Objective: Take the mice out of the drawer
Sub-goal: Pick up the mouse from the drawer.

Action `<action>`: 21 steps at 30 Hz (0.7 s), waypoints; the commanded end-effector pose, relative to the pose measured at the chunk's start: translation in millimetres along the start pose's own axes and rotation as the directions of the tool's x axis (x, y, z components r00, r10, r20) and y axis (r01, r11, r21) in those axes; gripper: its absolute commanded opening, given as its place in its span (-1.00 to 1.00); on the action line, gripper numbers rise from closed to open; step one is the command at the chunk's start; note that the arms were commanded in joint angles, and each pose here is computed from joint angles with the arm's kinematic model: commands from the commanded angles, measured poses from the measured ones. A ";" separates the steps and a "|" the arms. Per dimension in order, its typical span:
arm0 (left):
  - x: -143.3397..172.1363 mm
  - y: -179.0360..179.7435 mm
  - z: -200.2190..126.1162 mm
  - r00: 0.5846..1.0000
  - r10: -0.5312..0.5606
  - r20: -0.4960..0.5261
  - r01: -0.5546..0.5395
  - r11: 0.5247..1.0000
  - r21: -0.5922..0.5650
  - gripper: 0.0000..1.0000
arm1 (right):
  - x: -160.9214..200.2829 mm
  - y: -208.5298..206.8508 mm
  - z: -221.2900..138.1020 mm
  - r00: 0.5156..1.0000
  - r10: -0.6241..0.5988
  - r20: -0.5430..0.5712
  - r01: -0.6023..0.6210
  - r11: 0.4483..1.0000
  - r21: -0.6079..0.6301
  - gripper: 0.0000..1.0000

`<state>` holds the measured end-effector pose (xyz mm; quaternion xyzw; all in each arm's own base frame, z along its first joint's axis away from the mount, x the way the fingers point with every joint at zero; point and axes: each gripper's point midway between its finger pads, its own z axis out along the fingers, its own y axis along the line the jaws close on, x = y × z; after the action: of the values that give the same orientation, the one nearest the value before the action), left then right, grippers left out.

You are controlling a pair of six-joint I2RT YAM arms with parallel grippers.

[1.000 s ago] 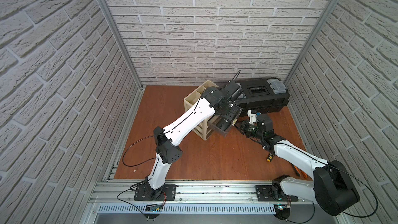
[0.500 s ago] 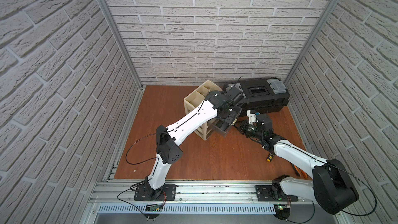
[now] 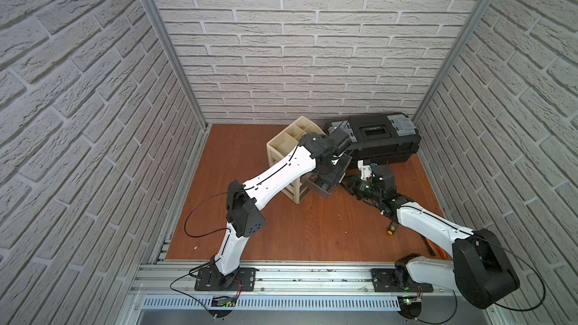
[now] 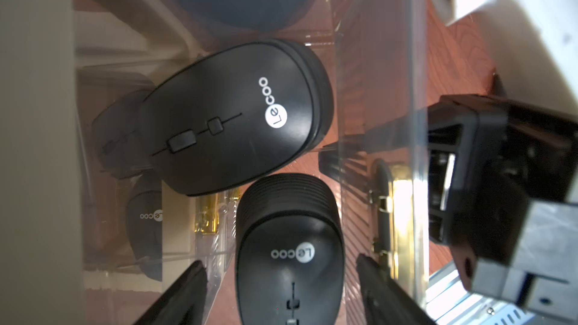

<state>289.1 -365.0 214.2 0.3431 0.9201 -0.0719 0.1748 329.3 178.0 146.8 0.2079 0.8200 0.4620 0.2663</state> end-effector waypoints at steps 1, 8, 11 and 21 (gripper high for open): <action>6.0 0.1 16.1 0.998 0.040 -0.050 -0.039 0.999 0.024 0.60 | -12.8 32.2 -1.5 0.999 -0.044 0.024 0.046 0.994 -0.094 -0.94; 7.8 10.4 19.9 0.997 0.030 -0.066 -0.031 0.999 -0.018 0.43 | -12.6 32.0 -2.8 0.999 -0.043 0.023 0.045 0.995 -0.089 -0.95; 8.0 14.1 21.1 0.997 0.022 -0.070 -0.024 0.999 -0.042 0.39 | -12.0 31.1 -2.0 0.999 -0.044 0.019 0.045 0.995 -0.085 -0.95; 4.2 14.6 21.6 0.998 0.012 -0.057 -0.015 0.999 -0.049 0.17 | -12.6 31.6 -2.4 0.999 -0.045 0.024 0.047 0.995 -0.087 -0.95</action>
<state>297.0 -361.4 195.8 0.3514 0.9211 -0.0504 0.1597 329.3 179.3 147.0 0.2076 0.8224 0.4624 0.2584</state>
